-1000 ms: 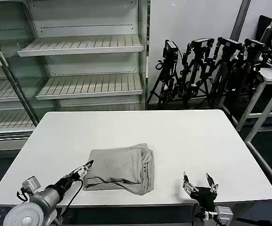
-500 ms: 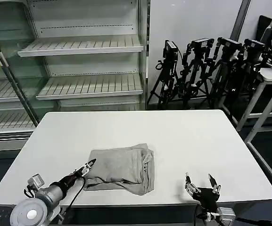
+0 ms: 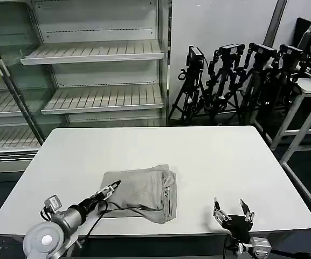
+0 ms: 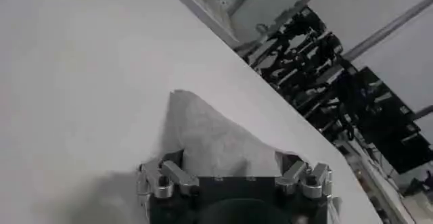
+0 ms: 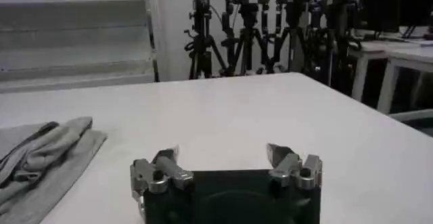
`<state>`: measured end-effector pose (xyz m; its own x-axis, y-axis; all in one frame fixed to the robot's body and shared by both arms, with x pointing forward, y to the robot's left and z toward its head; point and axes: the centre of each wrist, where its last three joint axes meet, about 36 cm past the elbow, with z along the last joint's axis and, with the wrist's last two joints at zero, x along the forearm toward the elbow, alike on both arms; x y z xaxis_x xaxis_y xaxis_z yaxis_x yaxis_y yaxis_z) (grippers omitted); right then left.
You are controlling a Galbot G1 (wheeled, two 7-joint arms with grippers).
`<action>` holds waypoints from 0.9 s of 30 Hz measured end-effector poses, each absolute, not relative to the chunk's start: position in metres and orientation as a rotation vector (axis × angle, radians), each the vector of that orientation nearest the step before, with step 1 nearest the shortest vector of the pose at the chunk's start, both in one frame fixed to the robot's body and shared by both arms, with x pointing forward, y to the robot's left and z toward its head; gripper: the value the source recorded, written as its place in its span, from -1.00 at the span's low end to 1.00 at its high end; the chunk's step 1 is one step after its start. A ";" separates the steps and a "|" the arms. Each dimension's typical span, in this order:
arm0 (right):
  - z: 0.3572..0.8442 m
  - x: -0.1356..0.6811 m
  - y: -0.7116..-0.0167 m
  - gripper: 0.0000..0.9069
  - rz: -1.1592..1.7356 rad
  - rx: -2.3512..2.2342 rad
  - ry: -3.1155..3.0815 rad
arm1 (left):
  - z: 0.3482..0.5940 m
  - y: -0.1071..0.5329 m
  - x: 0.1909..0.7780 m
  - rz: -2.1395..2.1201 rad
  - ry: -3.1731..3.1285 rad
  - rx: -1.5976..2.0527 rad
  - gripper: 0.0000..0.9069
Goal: Fold and organize the clothes.
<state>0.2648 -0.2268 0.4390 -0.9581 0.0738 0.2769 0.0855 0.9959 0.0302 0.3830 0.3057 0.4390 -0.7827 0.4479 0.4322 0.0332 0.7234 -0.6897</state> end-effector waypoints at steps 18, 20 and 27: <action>0.442 0.266 -0.227 1.00 -0.069 -0.128 -2.864 | 0.437 0.303 0.391 0.891 -2.326 -0.431 -0.87; 0.443 0.265 -0.226 1.00 -0.071 -0.128 -2.865 | 0.438 0.303 0.391 0.897 -2.327 -0.434 -0.87; 0.445 0.264 -0.226 1.00 -0.073 -0.129 -2.869 | 0.443 0.306 0.387 0.934 -2.329 -0.447 -0.84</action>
<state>0.2639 -0.2263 0.4453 -0.9600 0.0814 0.2678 0.0949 0.9948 0.0381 0.3874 0.3057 0.4435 -0.7732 0.4979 0.3928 0.0887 0.6982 -0.7104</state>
